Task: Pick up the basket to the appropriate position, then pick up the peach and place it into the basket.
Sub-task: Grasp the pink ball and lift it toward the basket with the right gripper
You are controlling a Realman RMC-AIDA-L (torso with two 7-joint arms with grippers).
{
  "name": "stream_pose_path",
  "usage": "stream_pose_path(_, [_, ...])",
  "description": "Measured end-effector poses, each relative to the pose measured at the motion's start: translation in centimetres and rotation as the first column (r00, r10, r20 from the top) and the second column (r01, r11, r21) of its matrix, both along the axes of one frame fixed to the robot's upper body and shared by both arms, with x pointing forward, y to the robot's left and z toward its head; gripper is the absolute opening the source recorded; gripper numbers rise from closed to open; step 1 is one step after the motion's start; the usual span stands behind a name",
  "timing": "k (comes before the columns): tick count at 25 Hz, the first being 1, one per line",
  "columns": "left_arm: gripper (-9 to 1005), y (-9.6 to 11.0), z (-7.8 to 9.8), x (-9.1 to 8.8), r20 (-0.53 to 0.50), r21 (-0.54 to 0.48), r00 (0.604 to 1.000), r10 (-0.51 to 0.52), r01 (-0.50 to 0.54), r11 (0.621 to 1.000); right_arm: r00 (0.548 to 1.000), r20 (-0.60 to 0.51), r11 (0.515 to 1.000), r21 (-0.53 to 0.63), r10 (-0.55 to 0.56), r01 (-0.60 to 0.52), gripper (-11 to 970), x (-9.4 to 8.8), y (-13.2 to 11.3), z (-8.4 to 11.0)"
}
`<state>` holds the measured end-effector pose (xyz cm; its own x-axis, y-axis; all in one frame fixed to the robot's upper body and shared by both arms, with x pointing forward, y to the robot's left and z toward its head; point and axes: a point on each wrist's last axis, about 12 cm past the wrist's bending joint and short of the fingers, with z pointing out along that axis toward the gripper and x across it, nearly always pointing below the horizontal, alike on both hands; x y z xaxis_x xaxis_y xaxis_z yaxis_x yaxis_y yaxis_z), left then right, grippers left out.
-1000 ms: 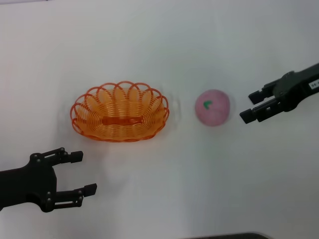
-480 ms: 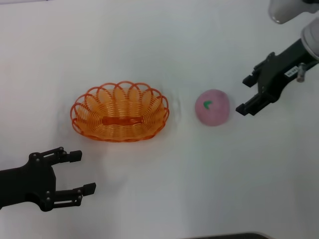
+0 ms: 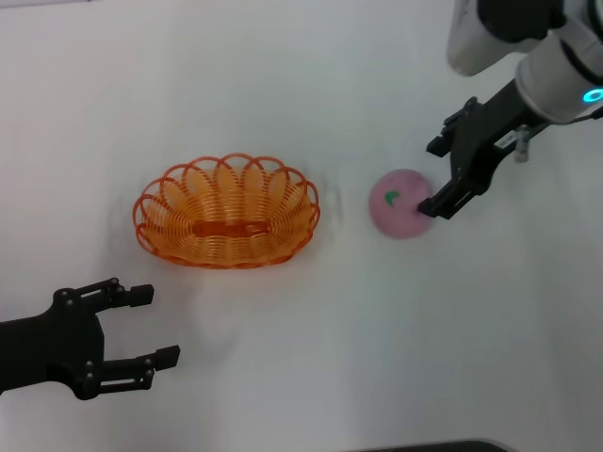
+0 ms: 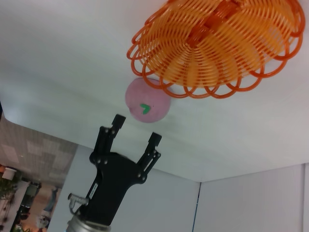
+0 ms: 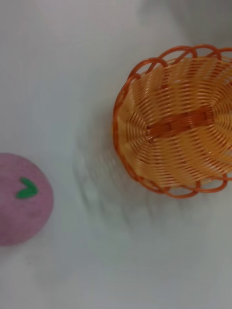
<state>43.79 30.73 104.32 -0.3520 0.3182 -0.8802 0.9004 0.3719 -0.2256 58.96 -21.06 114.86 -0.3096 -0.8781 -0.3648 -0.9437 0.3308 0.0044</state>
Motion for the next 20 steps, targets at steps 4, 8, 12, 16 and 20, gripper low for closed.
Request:
stream_pose_path(4, [847, 0.0, 0.0, -0.1, -0.003, -0.001, 1.000, 0.003, -0.003, 1.000, 1.000, -0.002, 1.000, -0.003, 0.018, -0.018, 887, 0.0, 0.7, -0.8])
stream_pose_path(8, [846, 0.1, -0.1, -0.1, -0.004, 0.000, 1.000, 0.004, -0.004, 1.000, 1.000, 0.001, 1.000, 0.001, 0.028, -0.028, 870, 0.0, 1.2, -1.4])
stream_pose_path(12, [846, 0.0, 0.0, -0.1, -0.004, 0.000, 1.000, 0.002, -0.002, 1.000, 1.000, 0.009, 1.000, -0.002, 0.027, -0.027, 854, 0.1, 1.4, -1.7])
stream_pose_path(16, [846, 0.0, 0.0, 0.0, -0.003, 0.001, 1.000, 0.000, 0.000, 1.000, 0.999, 0.009, 0.999, -0.009, 0.033, -0.033, 837, 0.1, 1.7, -2.2])
stream_pose_path(20, [846, 0.0, 0.0, 0.0, -0.003, 0.002, 1.000, 0.001, -0.001, 1.000, 0.999, -0.005, 0.999, 0.007, 0.034, -0.034, 821, 0.2, 2.1, -2.6])
